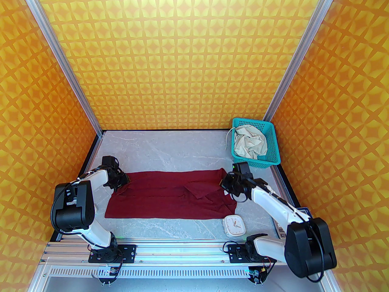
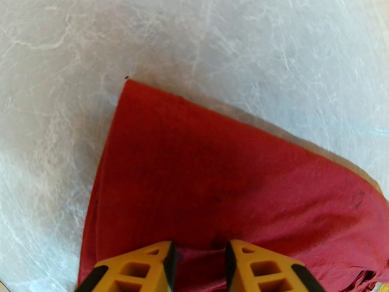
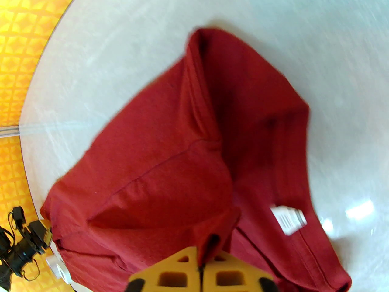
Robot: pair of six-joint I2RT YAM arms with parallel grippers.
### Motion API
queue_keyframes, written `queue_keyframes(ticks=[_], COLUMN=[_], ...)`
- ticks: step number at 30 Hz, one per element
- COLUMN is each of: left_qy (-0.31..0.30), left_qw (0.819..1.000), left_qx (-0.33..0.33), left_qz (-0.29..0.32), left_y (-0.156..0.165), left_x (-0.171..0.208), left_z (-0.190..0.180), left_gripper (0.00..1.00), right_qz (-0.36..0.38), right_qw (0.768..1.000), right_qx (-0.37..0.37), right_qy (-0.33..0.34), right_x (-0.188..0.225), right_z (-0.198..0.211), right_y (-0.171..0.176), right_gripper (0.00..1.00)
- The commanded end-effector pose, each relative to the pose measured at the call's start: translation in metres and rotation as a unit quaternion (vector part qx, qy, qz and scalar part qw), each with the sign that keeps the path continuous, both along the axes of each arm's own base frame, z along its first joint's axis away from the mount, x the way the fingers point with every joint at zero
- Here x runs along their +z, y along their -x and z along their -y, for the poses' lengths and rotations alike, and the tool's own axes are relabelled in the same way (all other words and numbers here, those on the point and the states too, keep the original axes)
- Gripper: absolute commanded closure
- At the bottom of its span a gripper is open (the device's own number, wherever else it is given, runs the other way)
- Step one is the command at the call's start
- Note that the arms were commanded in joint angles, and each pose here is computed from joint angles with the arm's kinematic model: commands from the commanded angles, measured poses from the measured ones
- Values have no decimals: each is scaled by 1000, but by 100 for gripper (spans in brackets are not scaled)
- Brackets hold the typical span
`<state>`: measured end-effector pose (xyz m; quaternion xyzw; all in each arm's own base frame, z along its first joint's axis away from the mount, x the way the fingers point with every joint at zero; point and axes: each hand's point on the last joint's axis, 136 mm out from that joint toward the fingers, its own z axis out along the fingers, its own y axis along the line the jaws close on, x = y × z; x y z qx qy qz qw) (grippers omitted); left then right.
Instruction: Fold and stack the mixed laundry pile
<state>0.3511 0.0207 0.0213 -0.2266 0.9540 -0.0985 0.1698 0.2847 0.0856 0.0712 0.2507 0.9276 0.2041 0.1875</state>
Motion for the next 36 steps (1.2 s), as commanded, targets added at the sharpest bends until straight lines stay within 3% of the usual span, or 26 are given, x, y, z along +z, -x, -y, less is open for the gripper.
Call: queue_keyframes(ticks=[1,4,10,16,22,28,36], left_qy=[-4,-8,-18,-16,6,2,-3], left_qw=[1000,1000,999,999,999,1000,999], left_qx=[-2,-5,-22,-39,-32,-9,30], left_qz=[-5,7,31,30,17,-10,-15], left_y=[-5,-12,-25,-39,-49,-41,-31], left_x=[0,14,49,50,26,6,2], left_z=[-6,-7,-8,3,13,-1,-30], left_gripper=[67,67,66,67,77,86,88], right_qz=[-31,-40,0,32,-1,-49,-75], right_qw=[1000,999,997,995,991,985,977], right_qx=[3,12,45,71,105,97,75], right_qy=[2,8,55,58,82,131,184], right_x=[-14,-15,27,45,3,-44,-61], right_z=[2,3,10,-8,-34,-21,12], right_y=[19,29,10,-47,-91,-101,-107], right_gripper=[67,52,48,57,68,72,71])
